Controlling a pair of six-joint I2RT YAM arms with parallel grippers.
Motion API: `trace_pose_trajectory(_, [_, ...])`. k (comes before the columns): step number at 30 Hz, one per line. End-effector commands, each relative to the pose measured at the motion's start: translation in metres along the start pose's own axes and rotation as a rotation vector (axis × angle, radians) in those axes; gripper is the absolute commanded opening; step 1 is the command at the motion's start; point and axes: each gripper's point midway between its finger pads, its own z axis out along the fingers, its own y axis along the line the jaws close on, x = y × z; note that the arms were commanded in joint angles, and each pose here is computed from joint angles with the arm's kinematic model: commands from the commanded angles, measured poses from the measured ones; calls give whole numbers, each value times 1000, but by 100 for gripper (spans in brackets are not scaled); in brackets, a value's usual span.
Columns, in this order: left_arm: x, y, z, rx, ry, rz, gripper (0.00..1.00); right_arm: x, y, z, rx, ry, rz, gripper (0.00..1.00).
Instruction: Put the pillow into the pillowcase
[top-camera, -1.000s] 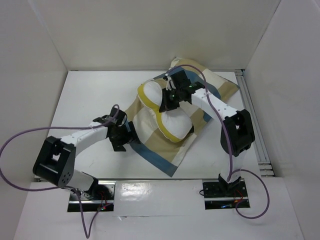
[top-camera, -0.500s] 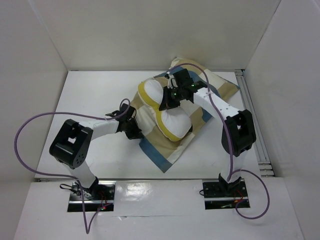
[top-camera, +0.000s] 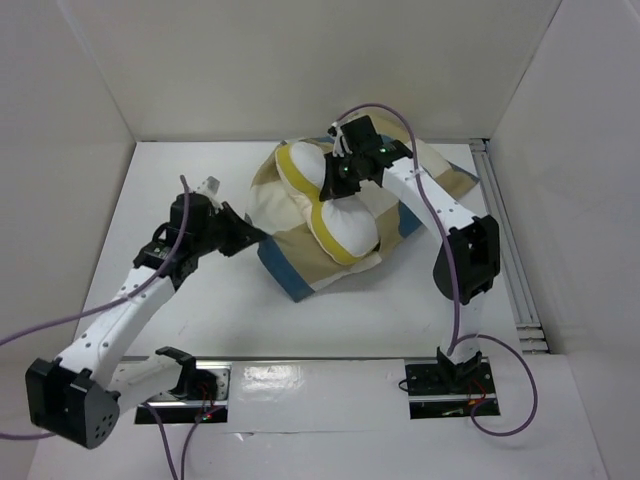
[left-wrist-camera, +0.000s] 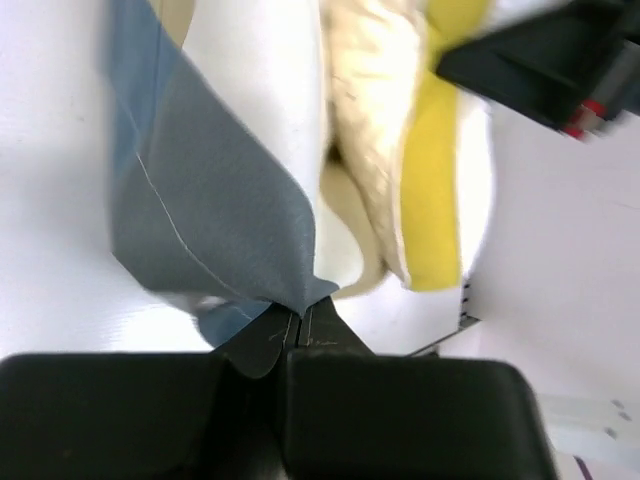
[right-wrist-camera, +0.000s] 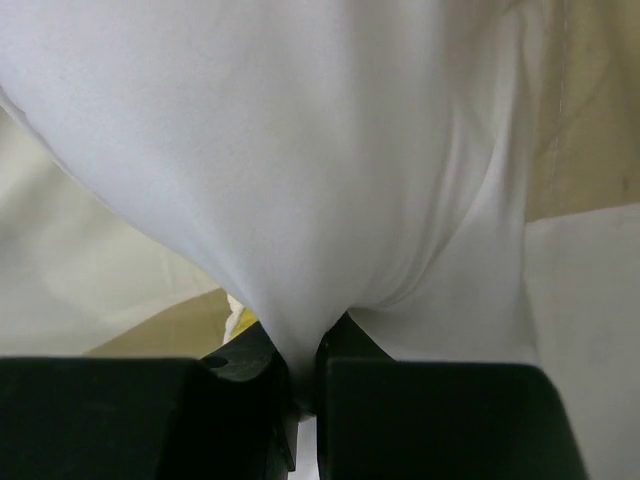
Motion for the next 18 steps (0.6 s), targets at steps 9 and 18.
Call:
trace_pose_trajectory(9, [-60,-146,-89,434,-32,137,0,-153,1,-102,298,-451,-128,0])
trace_pose_trajectory(18, [-92,-213,-176,613,-174,287,0,-72,-14,-6,368,-208,-160,0])
